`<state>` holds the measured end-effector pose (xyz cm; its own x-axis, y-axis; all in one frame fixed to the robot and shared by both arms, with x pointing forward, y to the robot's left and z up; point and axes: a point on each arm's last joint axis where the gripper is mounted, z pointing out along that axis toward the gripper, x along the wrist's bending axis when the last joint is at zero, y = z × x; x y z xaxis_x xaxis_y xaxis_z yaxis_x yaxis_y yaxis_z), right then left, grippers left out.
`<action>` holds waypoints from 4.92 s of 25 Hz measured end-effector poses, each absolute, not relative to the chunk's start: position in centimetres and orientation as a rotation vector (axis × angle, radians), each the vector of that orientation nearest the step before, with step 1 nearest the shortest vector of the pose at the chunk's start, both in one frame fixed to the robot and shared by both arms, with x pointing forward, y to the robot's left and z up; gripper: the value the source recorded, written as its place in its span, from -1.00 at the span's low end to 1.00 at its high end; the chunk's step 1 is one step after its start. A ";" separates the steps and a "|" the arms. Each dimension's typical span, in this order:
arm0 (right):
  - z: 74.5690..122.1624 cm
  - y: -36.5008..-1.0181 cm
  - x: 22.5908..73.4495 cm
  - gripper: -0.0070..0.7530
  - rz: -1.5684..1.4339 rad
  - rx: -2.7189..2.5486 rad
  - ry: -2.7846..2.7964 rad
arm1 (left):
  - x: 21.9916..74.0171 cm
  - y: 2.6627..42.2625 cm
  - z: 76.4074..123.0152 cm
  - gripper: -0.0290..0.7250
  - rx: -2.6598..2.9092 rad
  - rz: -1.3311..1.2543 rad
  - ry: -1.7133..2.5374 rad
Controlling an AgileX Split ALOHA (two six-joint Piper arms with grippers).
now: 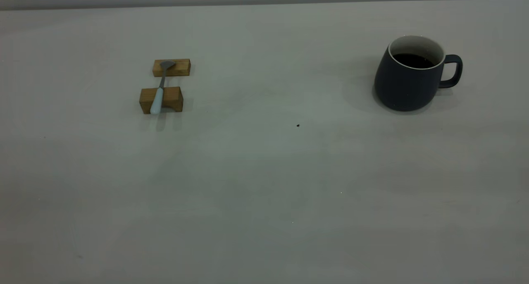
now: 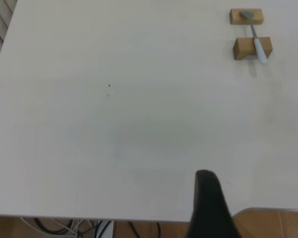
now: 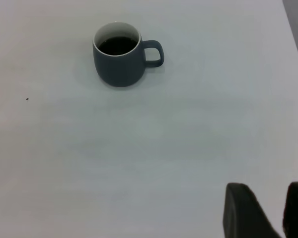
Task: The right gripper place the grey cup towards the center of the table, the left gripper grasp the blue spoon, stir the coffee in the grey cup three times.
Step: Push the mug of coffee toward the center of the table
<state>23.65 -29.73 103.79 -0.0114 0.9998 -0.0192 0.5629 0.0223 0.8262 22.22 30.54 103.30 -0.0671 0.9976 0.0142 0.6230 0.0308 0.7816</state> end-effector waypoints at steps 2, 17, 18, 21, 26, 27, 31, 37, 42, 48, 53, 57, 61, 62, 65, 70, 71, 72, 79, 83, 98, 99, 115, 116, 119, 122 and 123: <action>103.8 -29.7 23.6 -0.35 0.852 1.614 1.649 | 22.2 30.5 103.3 0.56 1.646 0.856 1.749; 103.8 -29.7 23.6 -0.35 0.852 1.614 1.649 | 22.2 30.5 103.3 0.56 1.646 0.856 1.749; 103.8 -29.7 23.6 -0.35 0.852 1.614 1.649 | 22.2 30.5 103.3 0.56 1.646 0.856 1.749; 103.8 -29.7 23.6 -0.35 0.852 1.614 1.649 | 22.2 30.5 103.3 0.56 1.646 0.856 1.749; 103.8 -29.7 23.6 -0.35 0.852 1.614 1.649 | 22.2 30.5 103.3 0.56 1.646 0.856 1.749; 103.8 -29.7 23.6 -0.35 0.852 1.614 1.649 | 22.2 30.5 103.3 0.56 1.646 0.856 1.749; 103.8 -29.7 23.6 -0.35 0.851 1.613 1.648 | 22.2 30.5 103.3 0.56 1.646 0.856 1.749; 103.8 -29.7 23.6 -0.35 0.851 1.615 1.648 | 22.2 30.5 103.3 0.56 1.646 0.856 1.749; 103.9 -29.8 23.7 -0.35 0.870 1.656 1.615 | 22.2 30.5 103.3 0.56 1.646 0.856 1.749; 106.4 -29.9 25.2 0.01 0.820 1.694 1.648 | 22.2 30.5 103.3 0.56 1.646 0.856 1.749; 108.7 -30.1 30.1 0.65 0.726 1.687 1.736 | 22.2 30.5 103.3 0.56 1.646 0.856 1.749; 108.3 -30.4 36.0 0.91 0.597 1.712 1.848 | 22.2 30.5 103.3 0.56 1.646 0.856 1.749; 106.8 -30.5 42.0 0.92 0.496 1.633 1.982 | 22.2 30.5 103.3 0.56 1.646 0.856 1.749; 106.2 -30.5 43.4 0.92 0.465 1.604 2.029 | 22.2 30.5 103.3 0.56 1.646 0.856 1.749; 105.1 -30.6 47.3 0.92 0.392 1.483 2.152 | 22.2 30.5 103.3 0.56 1.646 0.856 1.749; 102.2 -29.8 52.8 0.90 0.289 1.215 2.388 | 22.2 30.5 103.3 0.56 1.646 0.856 1.749; 101.7 -29.3 53.7 0.89 0.276 1.148 2.429 | 22.2 30.5 103.3 0.56 1.646 0.856 1.749; 100.9 -28.8 54.6 0.88 0.261 1.095 2.469 | 22.2 30.5 103.3 0.56 1.646 0.856 1.749; 95.3 -26.8 59.9 0.86 0.102 0.753 2.650 | 22.2 30.5 103.3 0.56 1.646 0.856 1.749; 92.8 -26.6 62.4 0.86 0.028 0.636 2.685 | 22.2 30.5 103.3 0.56 1.646 0.856 1.749; 85.4 -26.6 67.6 0.83 -0.133 0.348 2.761 | 22.2 30.5 103.3 0.56 1.646 0.856 1.749; 84.9 -26.6 67.6 0.83 -0.136 0.335 2.771 | 22.2 30.5 103.3 0.56 1.646 0.856 1.749; 82.2 -25.2 67.6 0.71 -0.050 0.210 2.826 | 22.2 30.5 103.3 0.56 1.646 0.856 1.749; 82.2 -24.9 67.6 0.64 -0.046 0.203 2.827 | 22.2 30.5 103.3 0.56 1.646 0.856 1.749; 82.1 -24.1 67.4 0.34 -0.044 0.175 2.832 | 22.2 30.5 103.3 0.56 1.646 0.856 1.749; 82.1 -23.2 67.3 -0.13 -0.031 0.164 2.836 | 22.2 30.5 103.3 0.56 1.646 0.856 1.749; 82.1 -22.9 67.2 -0.32 -0.023 0.166 2.837 | 22.2 30.5 103.3 0.56 1.646 0.856 1.749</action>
